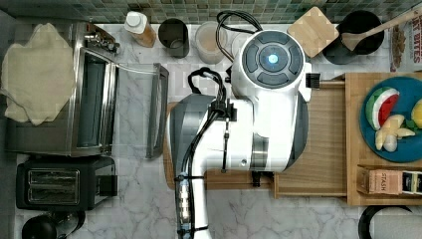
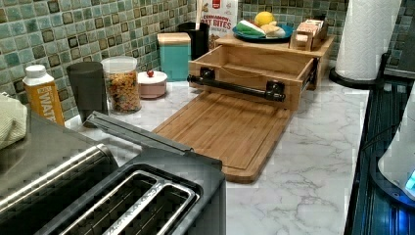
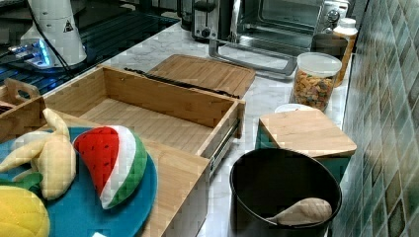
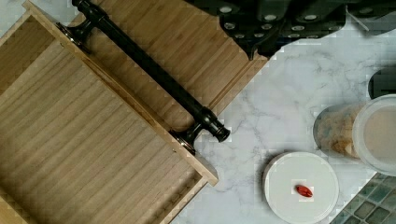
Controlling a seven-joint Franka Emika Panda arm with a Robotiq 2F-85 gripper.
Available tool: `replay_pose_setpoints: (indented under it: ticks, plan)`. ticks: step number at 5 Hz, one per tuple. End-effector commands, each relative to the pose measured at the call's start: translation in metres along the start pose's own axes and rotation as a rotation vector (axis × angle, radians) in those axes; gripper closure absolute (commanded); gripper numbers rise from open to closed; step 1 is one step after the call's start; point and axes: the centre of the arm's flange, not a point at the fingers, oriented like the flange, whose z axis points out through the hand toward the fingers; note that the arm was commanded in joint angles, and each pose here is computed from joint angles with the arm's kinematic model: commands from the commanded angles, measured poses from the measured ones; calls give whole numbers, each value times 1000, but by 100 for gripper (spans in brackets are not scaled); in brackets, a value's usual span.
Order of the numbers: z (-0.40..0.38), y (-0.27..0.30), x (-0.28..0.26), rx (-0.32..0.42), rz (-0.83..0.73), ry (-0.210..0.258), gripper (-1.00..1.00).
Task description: Close the drawer.
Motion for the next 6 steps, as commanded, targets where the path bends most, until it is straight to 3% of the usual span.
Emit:
replay_pose_setpoints:
  ticks: [1,2,3,5,6]
  plan:
    - [5,6,-62,3,-320,10,100]
    - [23,8,-85,50,-350,31,100]
    - [51,20,-99,82,-496,41,100]
    - [116,35,-90,64,-662,13,100]
    - [144,34,-95,48,-671,3,100]
